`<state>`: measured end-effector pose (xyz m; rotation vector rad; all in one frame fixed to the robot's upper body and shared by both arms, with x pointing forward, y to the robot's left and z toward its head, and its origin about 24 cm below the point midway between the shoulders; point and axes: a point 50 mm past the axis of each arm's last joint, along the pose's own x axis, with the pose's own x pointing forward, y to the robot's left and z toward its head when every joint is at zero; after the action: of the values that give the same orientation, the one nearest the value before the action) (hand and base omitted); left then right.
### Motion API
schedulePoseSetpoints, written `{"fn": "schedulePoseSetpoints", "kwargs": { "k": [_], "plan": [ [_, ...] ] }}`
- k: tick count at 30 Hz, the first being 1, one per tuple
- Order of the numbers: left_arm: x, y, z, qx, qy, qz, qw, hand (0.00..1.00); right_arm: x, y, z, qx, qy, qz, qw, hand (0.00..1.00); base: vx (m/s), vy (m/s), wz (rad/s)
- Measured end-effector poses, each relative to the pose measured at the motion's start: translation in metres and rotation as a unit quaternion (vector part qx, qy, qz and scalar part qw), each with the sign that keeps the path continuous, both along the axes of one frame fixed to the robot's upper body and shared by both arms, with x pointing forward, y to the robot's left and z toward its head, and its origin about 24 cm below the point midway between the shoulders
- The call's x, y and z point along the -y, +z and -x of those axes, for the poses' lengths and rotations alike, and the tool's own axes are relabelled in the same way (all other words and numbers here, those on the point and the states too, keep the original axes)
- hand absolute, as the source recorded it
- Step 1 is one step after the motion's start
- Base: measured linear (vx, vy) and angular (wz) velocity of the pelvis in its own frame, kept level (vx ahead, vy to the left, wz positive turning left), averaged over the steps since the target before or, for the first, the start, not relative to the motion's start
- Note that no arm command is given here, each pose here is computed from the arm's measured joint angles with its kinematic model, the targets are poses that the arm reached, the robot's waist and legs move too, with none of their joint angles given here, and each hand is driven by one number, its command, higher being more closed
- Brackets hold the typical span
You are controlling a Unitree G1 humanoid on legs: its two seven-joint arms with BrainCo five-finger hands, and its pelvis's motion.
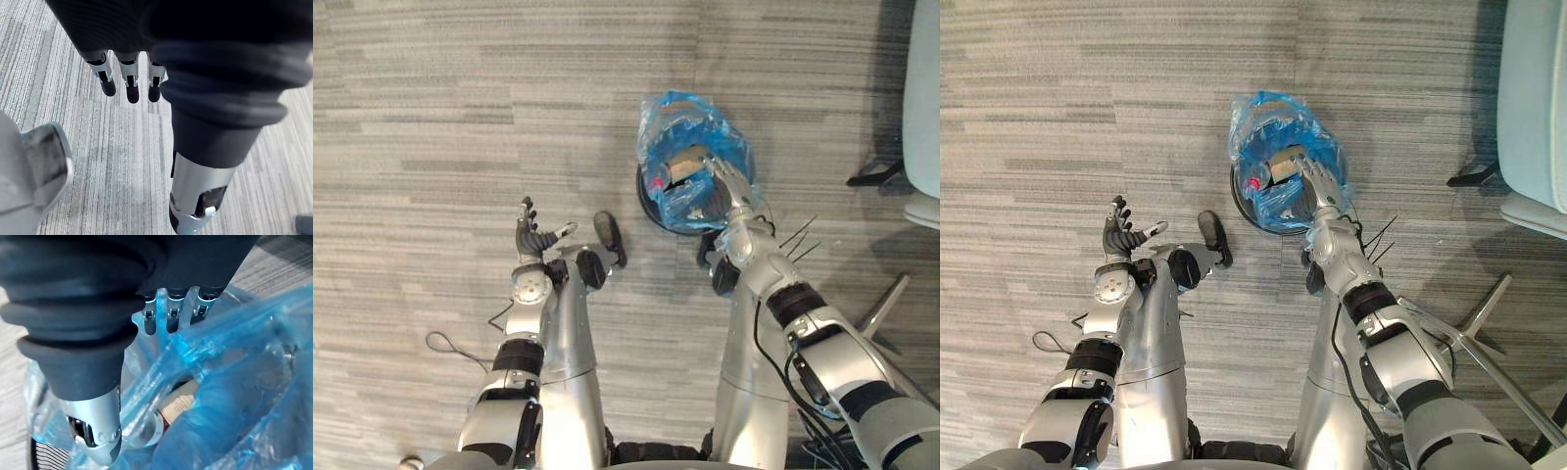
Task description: Gather rubbish on tea table into small bin, then transfer packed bag to large trash can.
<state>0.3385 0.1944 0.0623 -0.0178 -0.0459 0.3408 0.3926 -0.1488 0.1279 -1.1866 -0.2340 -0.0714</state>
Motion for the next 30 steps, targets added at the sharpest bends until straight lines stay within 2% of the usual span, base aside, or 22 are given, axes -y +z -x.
{"fn": "schedulePoseSetpoints", "kwargs": {
  "k": [9,15,17,19,20,23,26,30],
  "plan": [
    [0.002,0.001,-0.002,0.000,-0.003,0.000,1.000,0.00,-0.003,-0.006,-0.003,-0.035,0.005,0.021,0.999,1.00,-0.04,0.014,0.07],
    [0.002,-0.003,-0.002,-0.012,-0.005,0.000,1.000,0.00,-0.007,0.002,0.002,-0.013,0.015,-0.042,0.999,1.00,-0.06,0.009,0.04],
    [0.005,-0.011,0.000,-0.033,-0.007,0.006,0.999,0.00,-0.014,0.016,0.009,0.025,0.039,-0.115,0.992,1.00,-0.07,-0.001,0.00],
    [0.008,-0.016,0.002,-0.042,-0.010,0.011,0.999,0.00,-0.017,0.020,0.014,0.039,0.049,-0.153,0.986,1.00,-0.06,-0.014,0.01],
    [0.009,-0.021,0.005,-0.051,-0.009,0.013,0.999,0.00,-0.021,0.023,0.019,0.048,0.058,-0.205,0.976,1.00,-0.07,-0.035,0.01],
    [0.009,-0.024,0.008,-0.052,-0.011,0.013,0.998,0.00,-0.019,0.023,0.029,0.057,0.067,-0.283,0.955,1.00,-0.04,-0.050,-0.04],
    [0.006,-0.026,0.014,-0.052,-0.013,0.013,0.998,0.00,-0.014,0.006,0.041,0.036,0.061,-0.383,0.921,1.00,0.00,-0.071,-0.04],
    [0.008,-0.036,0.021,-0.069,-0.020,0.011,0.997,0.00,-0.012,-0.017,0.055,0.003,0.055,-0.444,0.894,1.00,0.04,-0.058,0.06]
  ]
}}
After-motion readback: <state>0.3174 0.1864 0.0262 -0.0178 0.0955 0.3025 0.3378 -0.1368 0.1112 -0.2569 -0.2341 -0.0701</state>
